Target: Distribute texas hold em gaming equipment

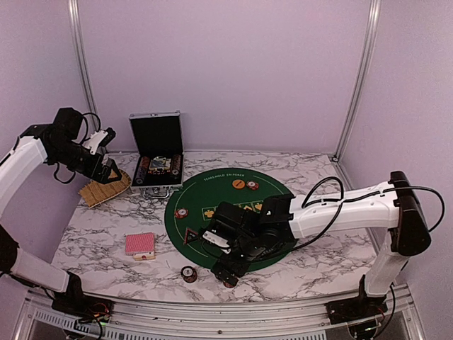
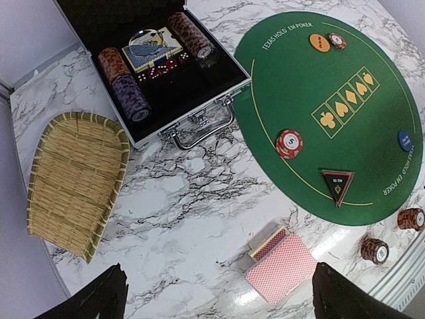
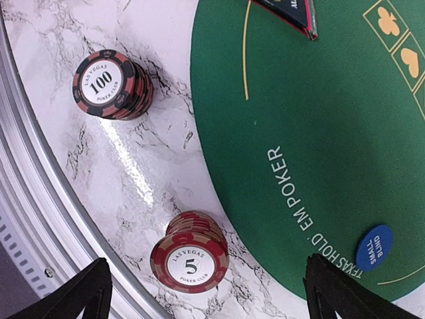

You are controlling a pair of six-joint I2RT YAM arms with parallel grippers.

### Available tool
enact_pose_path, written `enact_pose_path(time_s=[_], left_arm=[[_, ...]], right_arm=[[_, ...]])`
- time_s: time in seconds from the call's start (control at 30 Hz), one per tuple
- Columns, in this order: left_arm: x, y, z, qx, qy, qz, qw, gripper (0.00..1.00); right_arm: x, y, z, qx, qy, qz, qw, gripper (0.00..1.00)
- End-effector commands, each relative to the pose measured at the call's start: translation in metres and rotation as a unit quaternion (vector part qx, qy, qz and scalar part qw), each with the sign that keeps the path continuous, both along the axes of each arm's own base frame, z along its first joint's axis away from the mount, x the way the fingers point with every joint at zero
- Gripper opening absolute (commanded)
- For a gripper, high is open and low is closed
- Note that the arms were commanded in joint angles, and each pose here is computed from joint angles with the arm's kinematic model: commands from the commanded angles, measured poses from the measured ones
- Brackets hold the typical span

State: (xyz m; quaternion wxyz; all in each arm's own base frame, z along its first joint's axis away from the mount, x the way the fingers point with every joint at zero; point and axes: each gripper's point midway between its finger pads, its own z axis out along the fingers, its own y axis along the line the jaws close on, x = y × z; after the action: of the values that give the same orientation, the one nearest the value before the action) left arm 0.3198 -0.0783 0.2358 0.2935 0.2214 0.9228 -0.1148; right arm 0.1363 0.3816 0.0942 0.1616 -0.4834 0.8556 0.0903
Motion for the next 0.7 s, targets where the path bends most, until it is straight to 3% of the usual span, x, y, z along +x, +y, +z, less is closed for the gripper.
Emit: enact_pose_path(time_s=[0.0,0.13,0.67], left_arm=[[-0.009,0.000,0.009,0.000,-0.002,0.000,1.000,0.99],[-0.009,-0.001,0.009,-0.001,-0.001,-0.001,1.000,0.99],[-0.008,-0.001,0.009,0.002,-0.002,0.000,1.000,0.99]], right_arm=[[-0.012,0.000,-0.007,-0.005,0.019,0.009,1.000,0.99],[-0.016,-0.001,-0.015,-0.012,0.026,0.014,0.999,0.97],[-0.016,0.000,-0.036,-0.028,0.030,0.023,0.999,0.74]])
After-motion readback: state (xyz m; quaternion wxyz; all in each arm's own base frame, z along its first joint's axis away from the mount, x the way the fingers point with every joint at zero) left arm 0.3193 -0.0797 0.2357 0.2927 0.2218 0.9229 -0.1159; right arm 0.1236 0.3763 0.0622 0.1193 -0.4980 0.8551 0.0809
